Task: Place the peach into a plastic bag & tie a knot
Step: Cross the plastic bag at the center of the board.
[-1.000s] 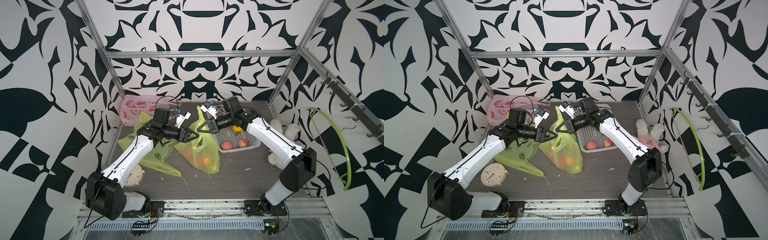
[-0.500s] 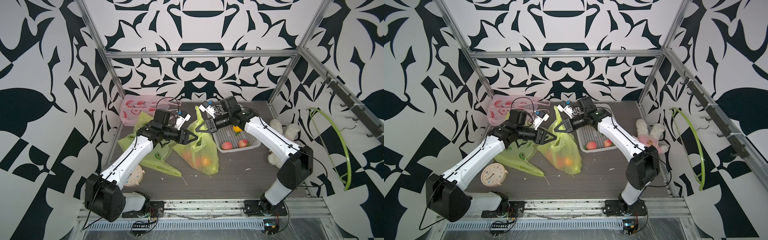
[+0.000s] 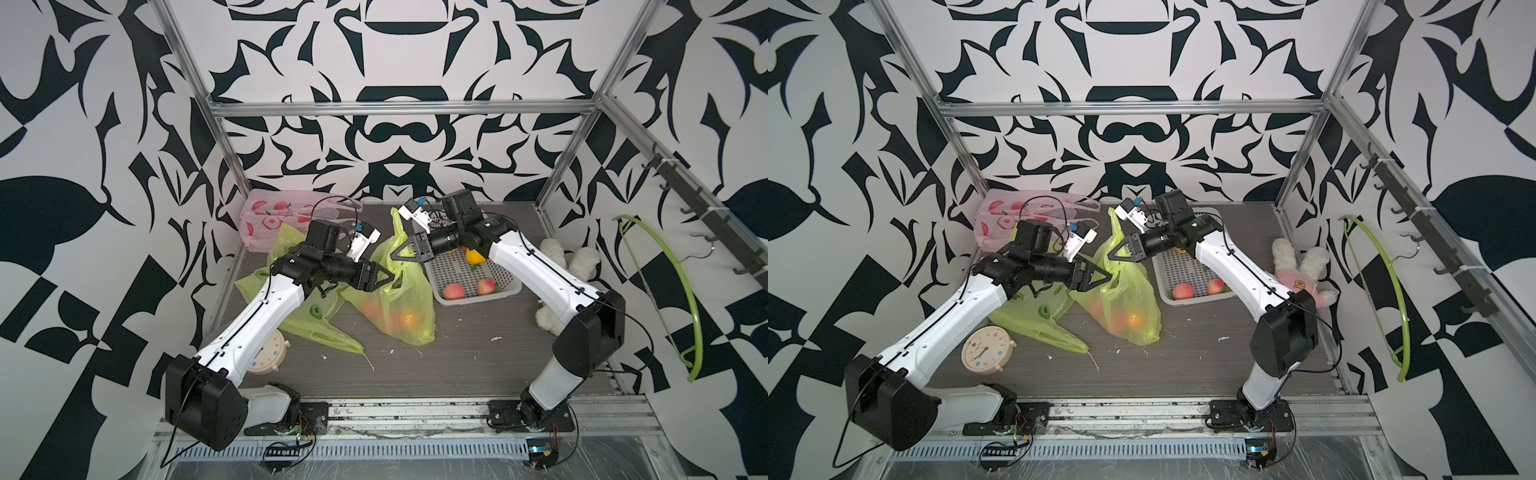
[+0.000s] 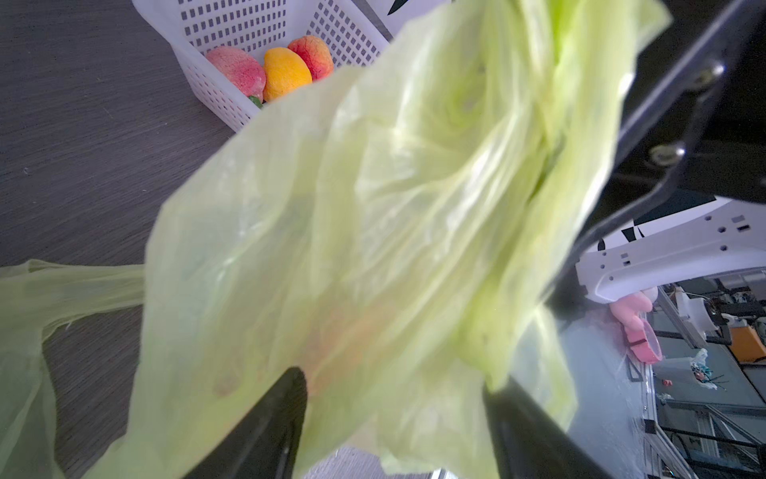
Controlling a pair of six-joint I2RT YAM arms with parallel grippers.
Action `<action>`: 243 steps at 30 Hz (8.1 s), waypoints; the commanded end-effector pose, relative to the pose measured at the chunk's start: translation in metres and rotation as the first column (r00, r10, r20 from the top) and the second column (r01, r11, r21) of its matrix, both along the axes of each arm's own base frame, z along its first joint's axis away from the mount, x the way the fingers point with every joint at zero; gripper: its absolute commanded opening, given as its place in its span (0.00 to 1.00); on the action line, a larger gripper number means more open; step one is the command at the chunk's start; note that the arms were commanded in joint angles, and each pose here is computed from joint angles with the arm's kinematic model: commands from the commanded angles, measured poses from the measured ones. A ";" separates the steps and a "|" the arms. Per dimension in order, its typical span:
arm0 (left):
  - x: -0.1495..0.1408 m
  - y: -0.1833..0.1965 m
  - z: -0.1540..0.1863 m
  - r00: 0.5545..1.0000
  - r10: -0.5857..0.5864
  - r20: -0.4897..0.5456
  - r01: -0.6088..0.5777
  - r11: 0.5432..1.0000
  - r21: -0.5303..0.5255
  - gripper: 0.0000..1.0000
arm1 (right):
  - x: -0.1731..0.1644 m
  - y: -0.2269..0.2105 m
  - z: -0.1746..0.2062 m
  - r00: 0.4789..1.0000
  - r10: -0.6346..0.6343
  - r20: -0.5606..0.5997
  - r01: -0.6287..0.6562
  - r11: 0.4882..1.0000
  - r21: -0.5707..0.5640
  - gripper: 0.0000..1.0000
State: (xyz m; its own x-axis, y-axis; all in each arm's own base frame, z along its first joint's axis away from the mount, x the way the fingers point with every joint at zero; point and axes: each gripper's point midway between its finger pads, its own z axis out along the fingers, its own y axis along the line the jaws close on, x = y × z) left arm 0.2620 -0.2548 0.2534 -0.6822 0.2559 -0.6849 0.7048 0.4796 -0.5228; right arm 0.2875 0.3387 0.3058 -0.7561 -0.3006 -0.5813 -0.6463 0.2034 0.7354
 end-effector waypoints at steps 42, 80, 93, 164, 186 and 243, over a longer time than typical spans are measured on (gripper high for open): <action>0.031 0.028 0.002 0.938 0.302 0.174 -0.322 0.941 0.102 0.00 | -0.022 -0.022 -0.010 0.999 -0.010 0.042 0.014 0.996 -0.089 0.13; -0.025 -0.030 0.020 0.990 0.108 0.089 -0.098 0.989 -0.112 0.00 | 0.088 -0.017 0.021 0.757 -0.562 0.333 0.617 0.783 -0.079 0.00; -0.027 0.037 0.011 0.953 0.202 0.224 -0.253 0.941 0.226 0.68 | 0.031 0.011 0.024 0.925 -0.221 0.308 0.262 0.960 -0.097 0.00; -0.034 -0.026 0.013 0.994 0.038 0.102 -0.035 0.999 -0.035 0.00 | 0.070 -0.015 0.045 0.774 -0.486 0.406 0.545 0.837 -0.038 0.00; -0.048 -0.012 0.043 0.968 0.101 0.228 -0.105 0.994 0.002 0.40 | 0.033 0.027 0.113 0.799 -0.344 0.494 0.254 0.936 0.242 0.00; -0.026 0.055 0.085 0.968 0.150 0.200 -0.129 0.985 -0.114 0.00 | 0.025 0.008 0.091 0.822 -0.254 0.509 0.253 0.965 0.073 0.00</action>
State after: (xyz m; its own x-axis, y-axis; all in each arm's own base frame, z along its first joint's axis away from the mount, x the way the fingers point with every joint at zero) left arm 0.2416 -0.1983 0.3511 -0.4956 0.1048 -0.8622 0.7519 0.5487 -0.3656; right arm 0.3038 0.3667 0.3621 -0.4748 -0.2111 -0.8544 -0.8558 0.3371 0.3923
